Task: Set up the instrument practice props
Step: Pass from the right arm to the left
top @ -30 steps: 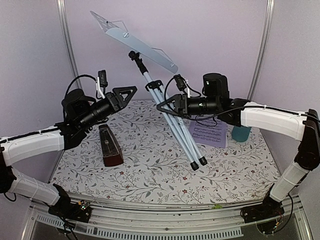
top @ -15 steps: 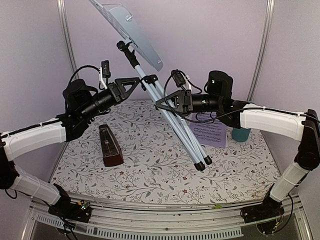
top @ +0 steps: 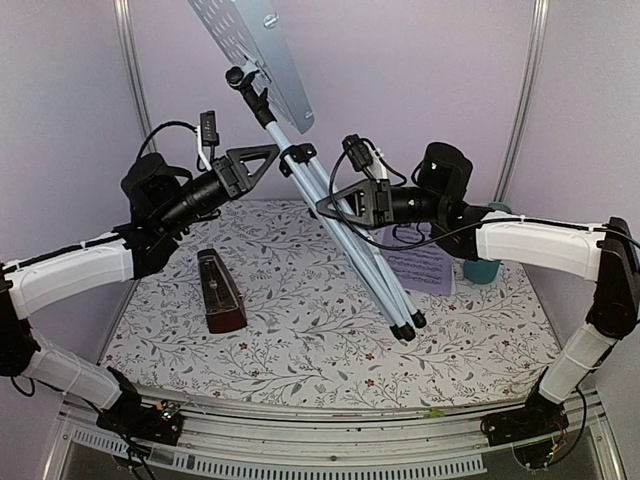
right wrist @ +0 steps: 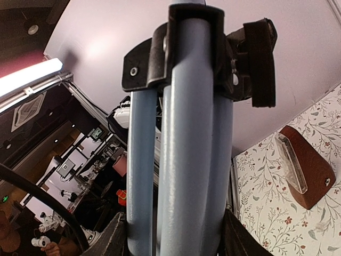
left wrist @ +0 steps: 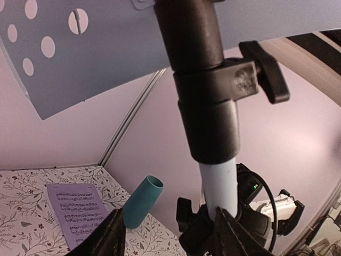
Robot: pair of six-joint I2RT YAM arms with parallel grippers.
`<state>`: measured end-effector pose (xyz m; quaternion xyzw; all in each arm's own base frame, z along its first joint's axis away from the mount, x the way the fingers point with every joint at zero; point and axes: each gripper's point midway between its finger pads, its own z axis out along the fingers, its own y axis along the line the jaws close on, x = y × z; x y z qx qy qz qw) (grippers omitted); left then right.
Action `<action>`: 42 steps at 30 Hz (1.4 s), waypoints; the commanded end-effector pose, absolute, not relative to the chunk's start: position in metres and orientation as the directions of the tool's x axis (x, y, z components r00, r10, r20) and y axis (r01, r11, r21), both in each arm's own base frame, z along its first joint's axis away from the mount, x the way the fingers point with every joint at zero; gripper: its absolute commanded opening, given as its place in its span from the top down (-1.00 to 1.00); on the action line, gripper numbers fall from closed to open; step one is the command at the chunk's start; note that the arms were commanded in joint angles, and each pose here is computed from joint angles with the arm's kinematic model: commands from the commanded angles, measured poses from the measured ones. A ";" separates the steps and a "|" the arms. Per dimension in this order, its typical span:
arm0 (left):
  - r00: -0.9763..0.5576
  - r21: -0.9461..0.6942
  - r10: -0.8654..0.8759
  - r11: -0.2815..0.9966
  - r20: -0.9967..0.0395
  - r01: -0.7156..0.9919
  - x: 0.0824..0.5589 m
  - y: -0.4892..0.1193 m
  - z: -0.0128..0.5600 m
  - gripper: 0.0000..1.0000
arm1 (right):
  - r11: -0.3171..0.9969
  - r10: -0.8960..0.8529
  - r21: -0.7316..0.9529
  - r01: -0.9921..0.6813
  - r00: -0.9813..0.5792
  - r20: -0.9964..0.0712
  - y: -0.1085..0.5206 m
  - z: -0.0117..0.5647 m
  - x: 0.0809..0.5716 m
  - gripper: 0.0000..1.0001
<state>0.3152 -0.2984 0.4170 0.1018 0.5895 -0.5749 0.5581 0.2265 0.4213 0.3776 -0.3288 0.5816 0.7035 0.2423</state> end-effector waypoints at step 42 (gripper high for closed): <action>-0.069 -0.305 -0.381 0.607 -0.922 0.734 0.364 -0.337 0.481 1.00 | 0.555 0.022 0.258 -0.791 -0.296 -0.955 0.366 0.314 0.320 -0.82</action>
